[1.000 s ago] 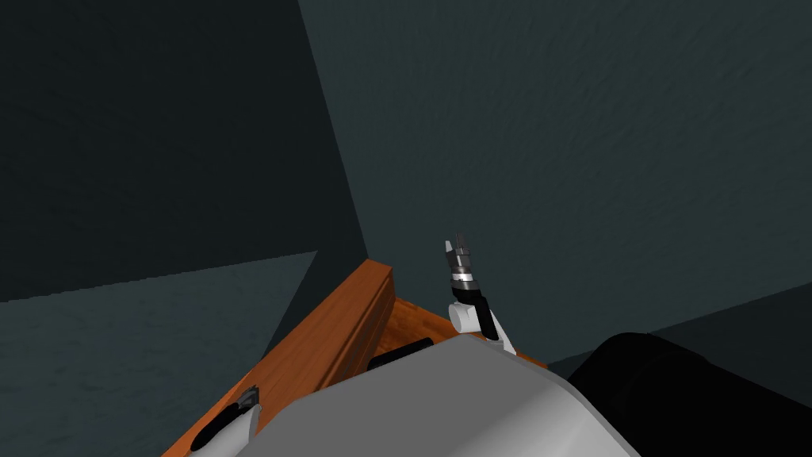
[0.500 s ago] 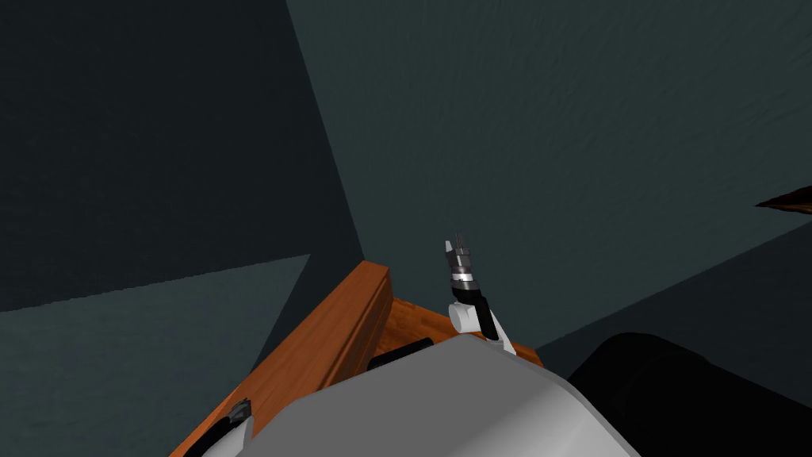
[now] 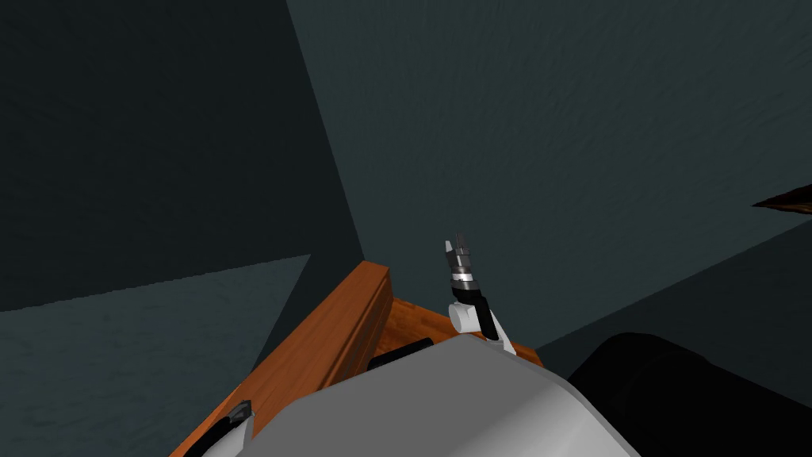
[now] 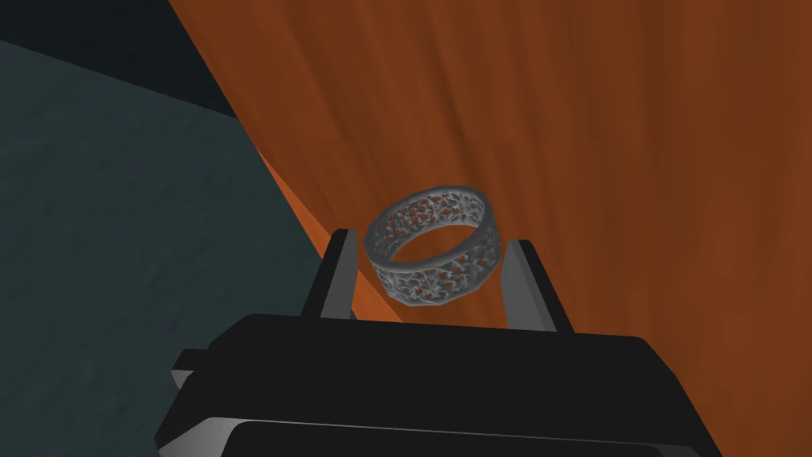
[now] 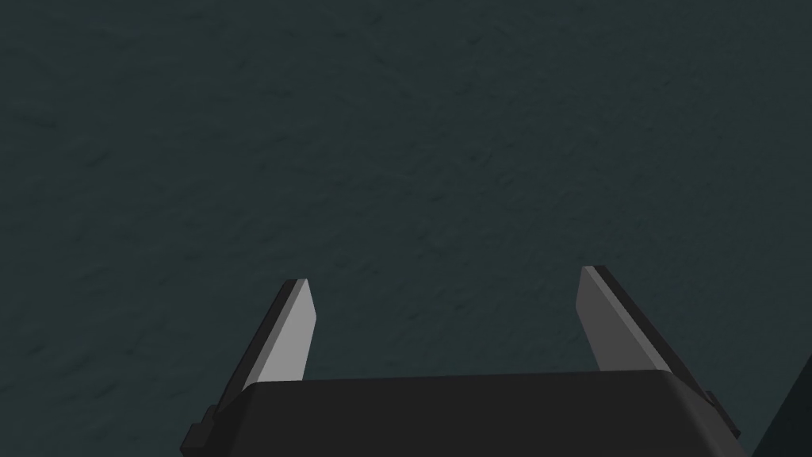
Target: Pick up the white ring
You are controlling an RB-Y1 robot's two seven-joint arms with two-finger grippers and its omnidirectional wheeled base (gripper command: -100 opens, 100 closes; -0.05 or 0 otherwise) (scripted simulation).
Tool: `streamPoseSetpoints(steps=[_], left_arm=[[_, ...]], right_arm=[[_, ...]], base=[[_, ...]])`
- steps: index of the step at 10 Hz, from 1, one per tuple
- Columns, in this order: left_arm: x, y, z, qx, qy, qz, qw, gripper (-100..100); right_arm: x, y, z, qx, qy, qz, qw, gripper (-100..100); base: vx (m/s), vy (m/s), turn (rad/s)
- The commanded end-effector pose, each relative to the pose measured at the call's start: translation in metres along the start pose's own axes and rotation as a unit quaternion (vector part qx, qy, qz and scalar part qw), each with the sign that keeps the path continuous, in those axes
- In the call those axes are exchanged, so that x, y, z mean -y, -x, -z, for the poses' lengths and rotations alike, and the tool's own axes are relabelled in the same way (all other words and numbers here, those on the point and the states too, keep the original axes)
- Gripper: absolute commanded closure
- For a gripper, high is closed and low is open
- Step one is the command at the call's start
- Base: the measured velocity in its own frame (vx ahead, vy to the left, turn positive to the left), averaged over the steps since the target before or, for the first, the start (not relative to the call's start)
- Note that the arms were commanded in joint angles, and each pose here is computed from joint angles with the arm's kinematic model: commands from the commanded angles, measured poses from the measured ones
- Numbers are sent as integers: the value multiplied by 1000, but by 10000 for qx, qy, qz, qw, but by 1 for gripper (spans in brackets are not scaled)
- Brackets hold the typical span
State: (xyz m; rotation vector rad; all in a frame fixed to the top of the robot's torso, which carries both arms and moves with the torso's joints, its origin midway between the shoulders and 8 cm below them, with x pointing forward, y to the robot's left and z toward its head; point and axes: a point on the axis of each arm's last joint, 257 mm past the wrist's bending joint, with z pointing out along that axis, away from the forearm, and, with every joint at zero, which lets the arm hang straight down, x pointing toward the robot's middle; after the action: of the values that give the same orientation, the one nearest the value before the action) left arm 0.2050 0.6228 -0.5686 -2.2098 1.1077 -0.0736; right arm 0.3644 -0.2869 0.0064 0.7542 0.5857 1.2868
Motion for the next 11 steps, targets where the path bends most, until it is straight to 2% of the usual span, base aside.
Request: streamPoseSetpoints(steps=[1,2,3,7,9,11], left_arm=[[0,0,0,0,0,0,10000,100],[0,0,0,0,0,0,10000,0],[9,-8,0,-65,-29,-113,9999,100],[24,-22,0,-184,-82,-285,9994,100],[24,-22,0,-184,-82,-285,9994,100],[38,-39,2,-317,-130,-458,9984,100]], right_arm=[[0,0,0,0,0,0,10000,0],[0,0,0,0,0,0,10000,0],[0,0,0,0,0,0,10000,0],[0,0,0,0,0,0,10000,0],[0,0,0,0,0,0,10000,0],[0,0,0,0,0,0,10000,0]], base=[[0,0,0],[0,0,0],[15,-25,251],[15,-32,115],[5,-11,23],[15,-29,208]])
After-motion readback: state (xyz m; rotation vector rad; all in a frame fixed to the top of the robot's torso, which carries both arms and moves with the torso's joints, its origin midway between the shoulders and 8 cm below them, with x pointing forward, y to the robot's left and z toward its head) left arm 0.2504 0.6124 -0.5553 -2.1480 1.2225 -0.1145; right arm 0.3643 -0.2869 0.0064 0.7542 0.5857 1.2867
